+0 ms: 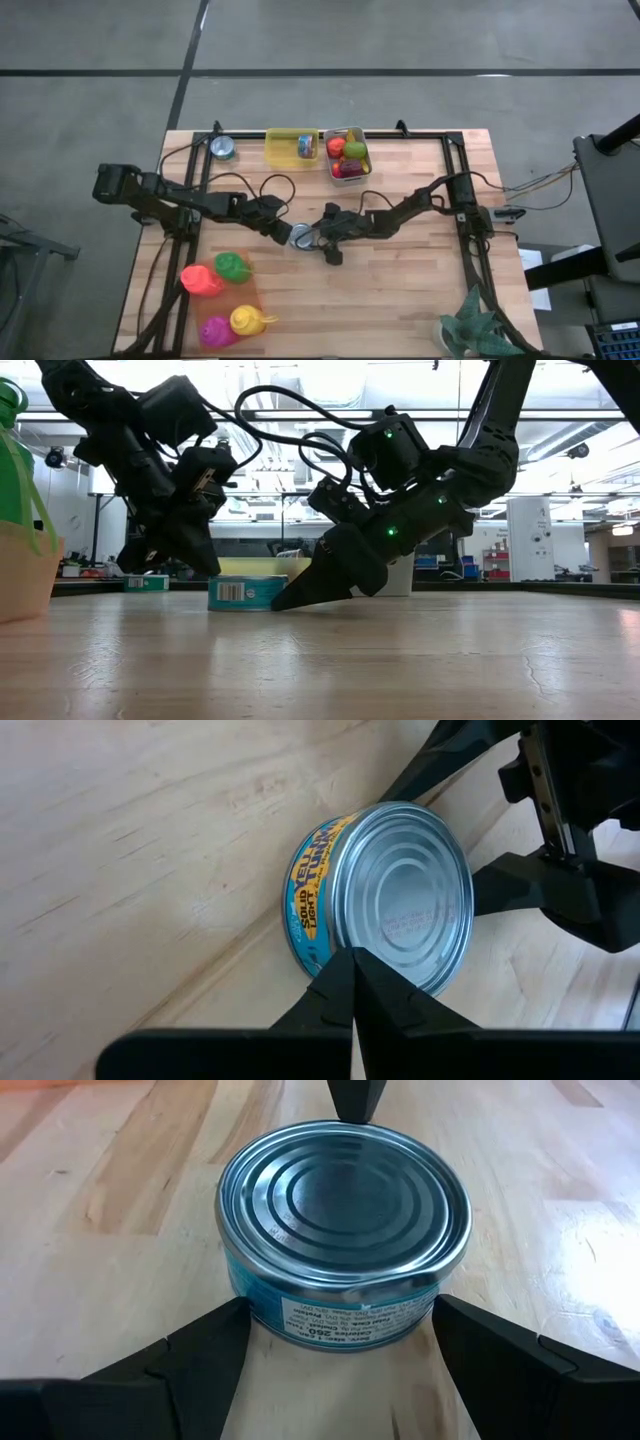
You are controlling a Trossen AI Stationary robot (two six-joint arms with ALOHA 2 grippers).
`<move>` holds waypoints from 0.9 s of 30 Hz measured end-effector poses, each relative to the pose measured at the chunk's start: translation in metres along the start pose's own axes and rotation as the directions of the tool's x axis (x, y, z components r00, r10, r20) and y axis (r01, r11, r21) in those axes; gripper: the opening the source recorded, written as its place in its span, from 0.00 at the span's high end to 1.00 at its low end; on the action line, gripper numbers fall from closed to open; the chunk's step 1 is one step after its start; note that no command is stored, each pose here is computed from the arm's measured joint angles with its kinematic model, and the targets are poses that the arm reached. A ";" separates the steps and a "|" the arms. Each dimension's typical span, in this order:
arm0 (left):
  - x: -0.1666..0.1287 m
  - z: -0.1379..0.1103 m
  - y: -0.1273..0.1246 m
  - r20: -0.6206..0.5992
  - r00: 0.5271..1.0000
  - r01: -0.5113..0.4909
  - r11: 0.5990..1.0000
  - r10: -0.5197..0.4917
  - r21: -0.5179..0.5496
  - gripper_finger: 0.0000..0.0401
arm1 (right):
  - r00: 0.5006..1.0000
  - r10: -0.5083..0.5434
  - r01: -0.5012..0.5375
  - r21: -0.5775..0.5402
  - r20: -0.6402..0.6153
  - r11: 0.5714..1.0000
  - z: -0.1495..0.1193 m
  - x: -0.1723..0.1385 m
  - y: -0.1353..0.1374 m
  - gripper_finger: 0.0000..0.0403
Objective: Pick & Place Food Item
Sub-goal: Put the blue tuna can into the yellow bin
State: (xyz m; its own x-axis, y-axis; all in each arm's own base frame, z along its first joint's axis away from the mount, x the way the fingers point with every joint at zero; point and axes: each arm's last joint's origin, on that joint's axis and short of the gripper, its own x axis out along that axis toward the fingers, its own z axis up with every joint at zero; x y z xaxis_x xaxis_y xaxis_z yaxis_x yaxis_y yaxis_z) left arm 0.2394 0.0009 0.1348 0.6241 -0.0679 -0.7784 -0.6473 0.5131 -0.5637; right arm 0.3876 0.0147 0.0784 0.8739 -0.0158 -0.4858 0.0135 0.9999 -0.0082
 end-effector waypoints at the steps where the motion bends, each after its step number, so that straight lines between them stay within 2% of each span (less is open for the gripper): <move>1: 0.000 0.000 0.000 -0.001 1.000 0.001 1.000 -0.001 0.000 0.99 | 1.000 0.000 0.000 0.000 0.002 1.000 0.000 0.000 0.000 0.24; 9: 0.000 0.000 0.000 -0.005 1.000 -0.001 1.000 0.001 0.001 0.99 | 1.000 0.004 -0.004 -0.007 0.018 1.000 0.004 -0.002 0.002 0.24; 14: 0.000 -0.001 0.001 -0.015 1.000 -0.004 1.000 0.004 0.002 0.99 | 0.999 0.010 -0.008 -0.052 0.044 0.999 0.013 -0.007 0.007 0.24; 20: 0.002 -0.003 0.004 -0.027 0.999 -0.033 0.999 0.033 0.000 0.99 | 0.987 0.015 -0.002 -0.078 0.159 0.997 0.035 -0.014 0.009 0.24; 27: 0.002 -0.003 0.004 -0.027 0.999 -0.038 0.999 0.038 -0.001 0.99 | 0.988 0.021 -0.005 -0.102 0.155 0.995 0.033 -0.013 0.009 0.24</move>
State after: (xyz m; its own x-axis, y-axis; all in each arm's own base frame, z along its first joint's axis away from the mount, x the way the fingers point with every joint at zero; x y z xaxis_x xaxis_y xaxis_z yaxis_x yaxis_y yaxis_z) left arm 0.2366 0.0006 0.1298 0.5872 -0.0716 -0.8062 -0.6705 0.5148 -0.5342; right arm 0.3928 0.0241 0.1137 0.9386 0.0055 -0.3450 -0.0407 0.9947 -0.0949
